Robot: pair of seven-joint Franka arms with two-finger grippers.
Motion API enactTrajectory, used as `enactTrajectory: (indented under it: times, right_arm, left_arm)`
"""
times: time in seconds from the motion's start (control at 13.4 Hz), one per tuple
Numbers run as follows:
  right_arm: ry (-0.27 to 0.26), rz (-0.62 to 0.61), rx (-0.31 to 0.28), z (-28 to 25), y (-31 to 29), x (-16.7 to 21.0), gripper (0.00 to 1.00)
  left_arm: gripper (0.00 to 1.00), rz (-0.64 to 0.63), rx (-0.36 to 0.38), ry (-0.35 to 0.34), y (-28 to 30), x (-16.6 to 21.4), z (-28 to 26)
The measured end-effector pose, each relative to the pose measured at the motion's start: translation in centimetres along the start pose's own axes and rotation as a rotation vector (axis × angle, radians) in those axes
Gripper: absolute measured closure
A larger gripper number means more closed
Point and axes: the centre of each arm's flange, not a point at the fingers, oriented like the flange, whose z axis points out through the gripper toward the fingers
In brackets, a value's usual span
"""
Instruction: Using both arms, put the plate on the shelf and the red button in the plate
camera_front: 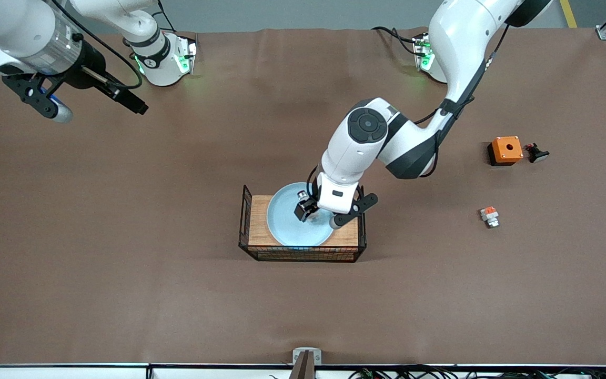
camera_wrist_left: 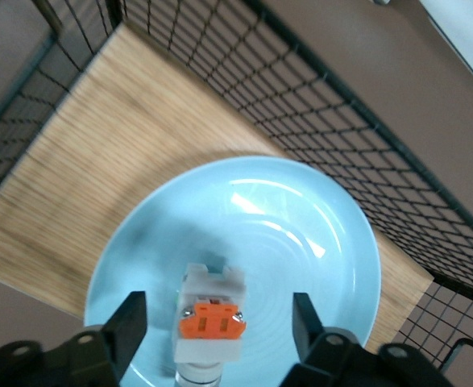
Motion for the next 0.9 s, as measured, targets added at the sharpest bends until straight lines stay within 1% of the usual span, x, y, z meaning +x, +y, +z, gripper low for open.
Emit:
enactTrajectory:
  times: [0.07, 0.22, 0.37, 0.52, 0.67, 0.75, 0.9]
  right_arm:
    - [0.007, -0.034, -0.002, 0.1, 1.3, 0.6, 0.0]
    - [0.023, -0.108, -0.003, -0.2, 3.8, 2.5, 0.0]
    - [0.029, -0.181, 0.01, -0.6, 6.7, 5.2, 0.0]
    - [0.039, -0.248, 0.027, -1.1, 9.7, 7.9, 0.0]
    - [0.058, -0.291, 0.028, -1.5, 11.6, 9.3, 0.0]
    - [0.081, -0.312, 0.018, -1.7, 11.9, 9.7, 0.0]
    - [0.127, -0.342, 0.008, -2.4, 11.8, 9.9, 0.0]
  left_arm:
    - [0.01, 0.006, 0.031, 0.017, 0.1, 0.5, -1.7]
    - [0.0, 0.047, 0.119, 0.048, -0.3, 2.1, -6.5]
    - [0.0, 0.133, 0.149, 0.084, -1.7, 5.1, -13.9]
    - [0.0, 0.232, 0.209, 0.108, -5.2, 8.8, -21.2]
    - [0.0, 0.312, 0.277, 0.1, -9.1, 12.4, -25.5]
    - [0.0, 0.338, 0.311, 0.082, -11.0, 14.2, -26.7]
    - [0.0, 0.34, 0.358, 0.052, -14.5, 17.6, -28.2]
